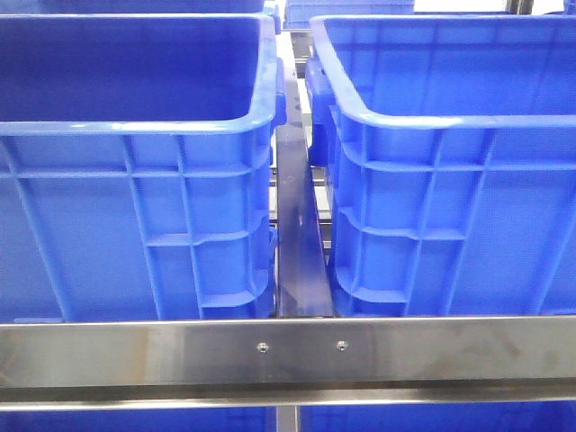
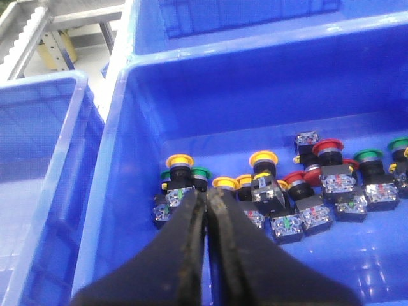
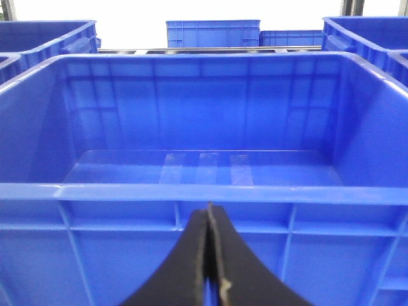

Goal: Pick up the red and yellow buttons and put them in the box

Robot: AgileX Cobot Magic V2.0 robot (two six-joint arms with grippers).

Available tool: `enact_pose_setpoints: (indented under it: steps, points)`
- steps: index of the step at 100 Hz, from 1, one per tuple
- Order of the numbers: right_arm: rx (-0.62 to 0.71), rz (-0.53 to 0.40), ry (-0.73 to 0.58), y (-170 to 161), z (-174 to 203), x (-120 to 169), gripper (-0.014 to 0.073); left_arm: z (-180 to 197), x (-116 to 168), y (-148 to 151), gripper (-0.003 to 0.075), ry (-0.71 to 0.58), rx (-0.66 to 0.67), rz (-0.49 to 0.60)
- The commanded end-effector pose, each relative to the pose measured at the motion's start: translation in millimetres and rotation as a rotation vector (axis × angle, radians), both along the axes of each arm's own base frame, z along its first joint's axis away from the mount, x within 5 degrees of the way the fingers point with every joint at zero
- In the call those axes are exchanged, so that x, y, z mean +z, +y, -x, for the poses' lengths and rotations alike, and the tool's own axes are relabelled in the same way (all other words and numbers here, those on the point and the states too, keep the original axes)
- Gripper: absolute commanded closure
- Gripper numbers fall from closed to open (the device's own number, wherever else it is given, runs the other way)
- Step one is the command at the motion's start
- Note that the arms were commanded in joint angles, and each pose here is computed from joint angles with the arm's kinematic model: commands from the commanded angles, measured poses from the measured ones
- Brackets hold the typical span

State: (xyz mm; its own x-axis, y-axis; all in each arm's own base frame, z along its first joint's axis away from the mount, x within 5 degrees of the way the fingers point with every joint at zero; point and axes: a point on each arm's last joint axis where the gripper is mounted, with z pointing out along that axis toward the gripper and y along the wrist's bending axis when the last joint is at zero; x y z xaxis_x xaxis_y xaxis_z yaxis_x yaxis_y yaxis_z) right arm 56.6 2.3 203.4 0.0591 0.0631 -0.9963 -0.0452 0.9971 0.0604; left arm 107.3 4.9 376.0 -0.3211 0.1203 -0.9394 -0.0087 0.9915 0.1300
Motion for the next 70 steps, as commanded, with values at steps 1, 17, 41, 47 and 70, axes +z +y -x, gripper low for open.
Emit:
enact_pose_setpoints:
  steps: [1, 17, 41, 47, 70]
  points:
    - [0.0, 0.011, -0.107, 0.1, 2.9, 9.3, 0.0663, -1.0, 16.9, -0.3, 0.0729, -0.096, -0.003, 0.004]
    - [0.0, 0.011, -0.107, 0.1, 2.9, 9.3, 0.0663, -0.9, 16.5, -0.3, 0.0535, -0.092, -0.002, 0.005]
    - [0.0, 0.011, -0.107, 0.1, 2.9, 9.3, 0.0663, -1.0, 16.9, -0.3, 0.0104, -0.095, -0.003, 0.004]
    - [0.0, 0.011, -0.107, 0.1, 2.9, 9.3, 0.0663, -1.0, 17.0, -0.4, 0.0099, -0.097, -0.003, 0.007]
    - [0.0, 0.011, -0.107, 0.1, 2.9, 9.3, 0.0663, -9.1, 15.9, -3.7, 0.01, -0.051, -0.026, 0.053]
